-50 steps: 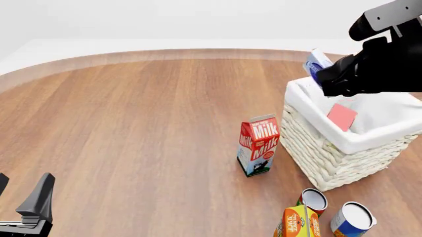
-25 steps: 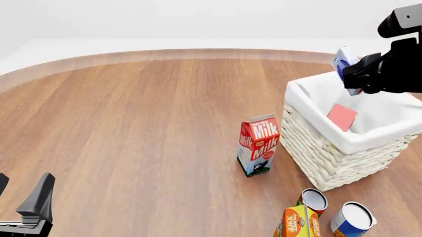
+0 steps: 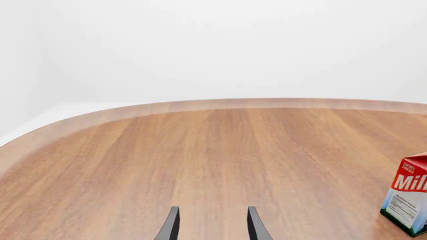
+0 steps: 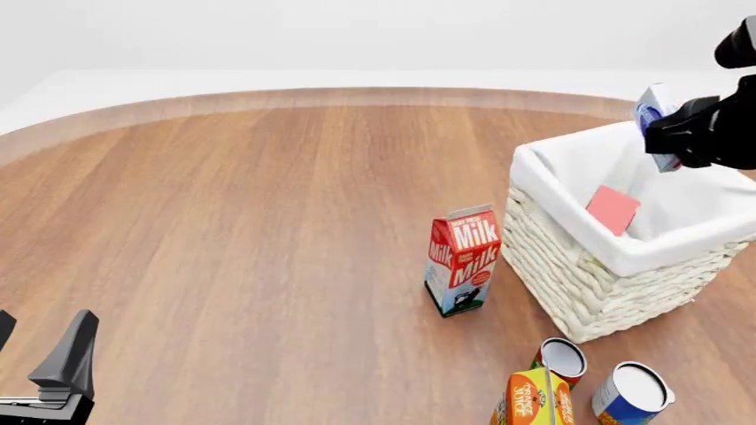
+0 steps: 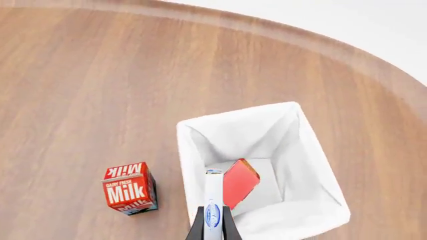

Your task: Pick up the cream cheese box and the butter, and put them in the basket.

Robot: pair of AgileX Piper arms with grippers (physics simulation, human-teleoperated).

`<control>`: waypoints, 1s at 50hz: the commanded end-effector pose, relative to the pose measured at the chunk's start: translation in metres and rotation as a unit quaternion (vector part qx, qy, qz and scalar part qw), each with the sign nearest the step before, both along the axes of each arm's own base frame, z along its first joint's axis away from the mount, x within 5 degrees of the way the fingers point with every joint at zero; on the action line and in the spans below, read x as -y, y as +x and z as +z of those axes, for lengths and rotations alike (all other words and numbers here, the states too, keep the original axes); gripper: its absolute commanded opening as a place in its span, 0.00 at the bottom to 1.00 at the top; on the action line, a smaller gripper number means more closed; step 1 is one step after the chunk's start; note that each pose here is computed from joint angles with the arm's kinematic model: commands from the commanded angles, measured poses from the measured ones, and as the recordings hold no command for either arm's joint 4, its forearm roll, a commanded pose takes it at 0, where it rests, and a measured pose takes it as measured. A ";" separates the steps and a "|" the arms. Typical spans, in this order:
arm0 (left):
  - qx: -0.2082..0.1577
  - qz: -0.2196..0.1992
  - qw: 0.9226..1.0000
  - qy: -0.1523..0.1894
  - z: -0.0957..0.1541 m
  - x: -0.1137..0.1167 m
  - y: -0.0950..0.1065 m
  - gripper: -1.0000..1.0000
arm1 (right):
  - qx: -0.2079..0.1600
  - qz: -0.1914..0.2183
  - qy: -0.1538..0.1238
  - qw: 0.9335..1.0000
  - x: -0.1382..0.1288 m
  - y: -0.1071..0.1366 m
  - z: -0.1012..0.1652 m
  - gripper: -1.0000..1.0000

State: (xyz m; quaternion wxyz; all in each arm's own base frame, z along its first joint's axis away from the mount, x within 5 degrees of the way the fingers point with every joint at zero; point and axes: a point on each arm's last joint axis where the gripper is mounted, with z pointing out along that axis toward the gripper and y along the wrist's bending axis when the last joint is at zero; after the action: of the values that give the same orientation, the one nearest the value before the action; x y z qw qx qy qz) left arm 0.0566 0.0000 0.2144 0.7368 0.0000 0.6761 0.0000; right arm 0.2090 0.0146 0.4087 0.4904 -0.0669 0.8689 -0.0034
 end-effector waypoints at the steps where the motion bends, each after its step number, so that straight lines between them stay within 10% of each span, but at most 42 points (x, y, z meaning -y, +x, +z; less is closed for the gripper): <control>1: 0.000 0.000 1.000 0.000 0.000 0.000 0.000 1.00 | 0.009 -0.031 0.011 0.999 0.010 0.006 -0.001 0.00; 50: 0.000 0.000 1.000 0.000 0.000 0.000 0.000 1.00 | 0.002 -0.092 0.028 0.995 0.032 0.009 -0.031 0.00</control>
State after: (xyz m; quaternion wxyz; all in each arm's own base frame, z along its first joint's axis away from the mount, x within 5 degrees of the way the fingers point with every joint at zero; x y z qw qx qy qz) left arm 0.0566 0.0000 0.2144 0.7368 0.0000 0.6761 0.0000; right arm 0.2242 -0.0146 0.3782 0.4871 0.0159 0.8729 -0.0228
